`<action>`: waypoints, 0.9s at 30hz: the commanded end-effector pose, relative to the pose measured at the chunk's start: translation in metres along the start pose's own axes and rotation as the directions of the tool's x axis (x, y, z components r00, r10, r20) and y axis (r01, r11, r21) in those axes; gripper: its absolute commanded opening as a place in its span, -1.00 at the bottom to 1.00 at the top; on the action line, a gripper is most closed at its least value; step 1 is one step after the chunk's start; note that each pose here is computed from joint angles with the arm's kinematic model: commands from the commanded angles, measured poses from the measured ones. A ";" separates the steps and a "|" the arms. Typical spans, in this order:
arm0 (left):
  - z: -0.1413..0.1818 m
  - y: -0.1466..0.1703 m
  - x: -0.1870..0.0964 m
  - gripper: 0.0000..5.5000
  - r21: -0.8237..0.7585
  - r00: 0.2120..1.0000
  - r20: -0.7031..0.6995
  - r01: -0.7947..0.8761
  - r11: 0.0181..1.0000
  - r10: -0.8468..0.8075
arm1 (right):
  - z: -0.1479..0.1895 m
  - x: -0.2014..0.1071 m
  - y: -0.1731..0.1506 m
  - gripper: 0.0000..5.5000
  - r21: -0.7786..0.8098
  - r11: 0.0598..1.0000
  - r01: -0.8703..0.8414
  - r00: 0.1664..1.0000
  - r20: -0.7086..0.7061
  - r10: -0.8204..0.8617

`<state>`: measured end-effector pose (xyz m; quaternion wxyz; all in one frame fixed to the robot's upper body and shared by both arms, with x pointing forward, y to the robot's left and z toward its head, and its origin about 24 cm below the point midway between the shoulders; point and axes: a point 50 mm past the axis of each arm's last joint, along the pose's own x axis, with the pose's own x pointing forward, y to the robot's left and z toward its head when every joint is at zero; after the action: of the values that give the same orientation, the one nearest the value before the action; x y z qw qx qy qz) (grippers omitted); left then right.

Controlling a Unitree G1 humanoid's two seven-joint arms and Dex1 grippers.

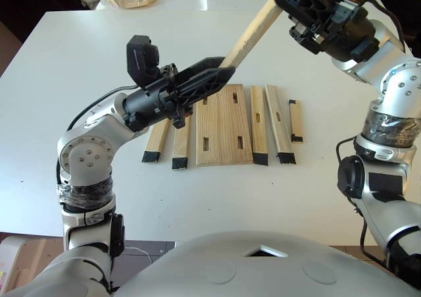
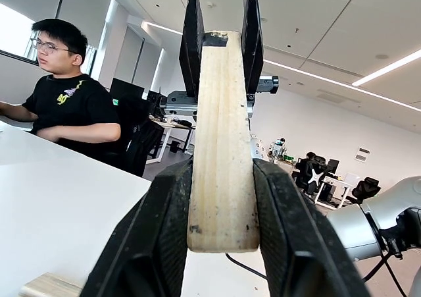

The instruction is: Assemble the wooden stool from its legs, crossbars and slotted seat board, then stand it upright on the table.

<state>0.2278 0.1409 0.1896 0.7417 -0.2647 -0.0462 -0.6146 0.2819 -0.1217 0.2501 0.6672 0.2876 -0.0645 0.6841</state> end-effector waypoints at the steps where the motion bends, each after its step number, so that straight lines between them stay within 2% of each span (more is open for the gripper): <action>1: -0.004 0.022 -0.007 -0.53 0.003 0.984 -0.007 -0.179 0.984 0.179 | 0.000 -0.003 -0.001 -0.51 -0.042 0.998 0.048 0.999 -0.017 -0.048; 3: -0.012 0.039 -0.019 -0.53 0.000 0.957 -0.027 -0.290 0.957 0.290 | -0.001 -0.005 -0.009 -0.51 -0.091 0.989 0.114 0.992 -0.039 -0.118; 4: -0.015 0.047 -0.027 -0.40 -0.008 0.937 -0.030 -0.348 0.938 0.347 | -0.003 -0.008 -0.015 -0.50 -0.127 0.979 0.160 0.984 -0.059 -0.168; 6: -0.022 0.057 -0.041 -0.28 -0.002 0.902 -0.034 -0.430 0.903 0.430 | -0.005 -0.017 -0.029 -0.50 -0.191 0.946 0.262 0.956 -0.082 -0.281; 9: -0.034 0.058 -0.047 -0.07 0.063 0.873 -0.099 -0.474 0.878 0.478 | -0.006 -0.028 -0.040 -0.51 -0.252 0.906 0.339 0.925 -0.084 -0.370; 15: -0.047 0.055 -0.053 -0.05 0.191 0.841 -0.187 -0.476 0.859 0.508 | 0.006 -0.039 -0.054 -0.52 -0.324 0.841 0.433 0.883 -0.036 -0.468; 17: -0.046 0.059 -0.057 -0.05 0.228 0.823 -0.174 -0.501 0.835 0.541 | 0.007 -0.049 -0.060 -0.52 -0.402 0.798 0.450 0.853 -0.072 -0.517; 19: -0.037 0.063 -0.058 -0.05 0.236 0.811 -0.099 -0.543 0.806 0.576 | -0.004 -0.067 -0.064 -0.52 -0.544 0.742 0.392 0.793 -0.209 -0.572; 21: -0.023 0.066 -0.054 -0.05 0.215 0.793 0.022 -0.598 0.772 0.609 | -0.022 -0.089 -0.064 -0.52 -0.638 0.726 0.258 0.709 -0.385 -0.591; 24: -0.025 0.076 -0.045 -0.05 0.139 0.722 0.129 -0.692 0.708 0.680 | -0.033 -0.111 -0.054 -0.52 -0.602 0.790 0.113 0.658 -0.551 -0.513; 27: -0.042 0.084 -0.030 -0.05 0.081 0.639 0.182 -0.767 0.636 0.747 | -0.029 -0.116 -0.047 -0.52 -0.546 0.836 0.048 0.660 -0.611 -0.437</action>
<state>0.2832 0.1703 0.1221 0.9374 -0.2254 -0.0298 -0.2637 0.3130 -0.2014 0.1457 0.7948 -0.1556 0.0788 0.5813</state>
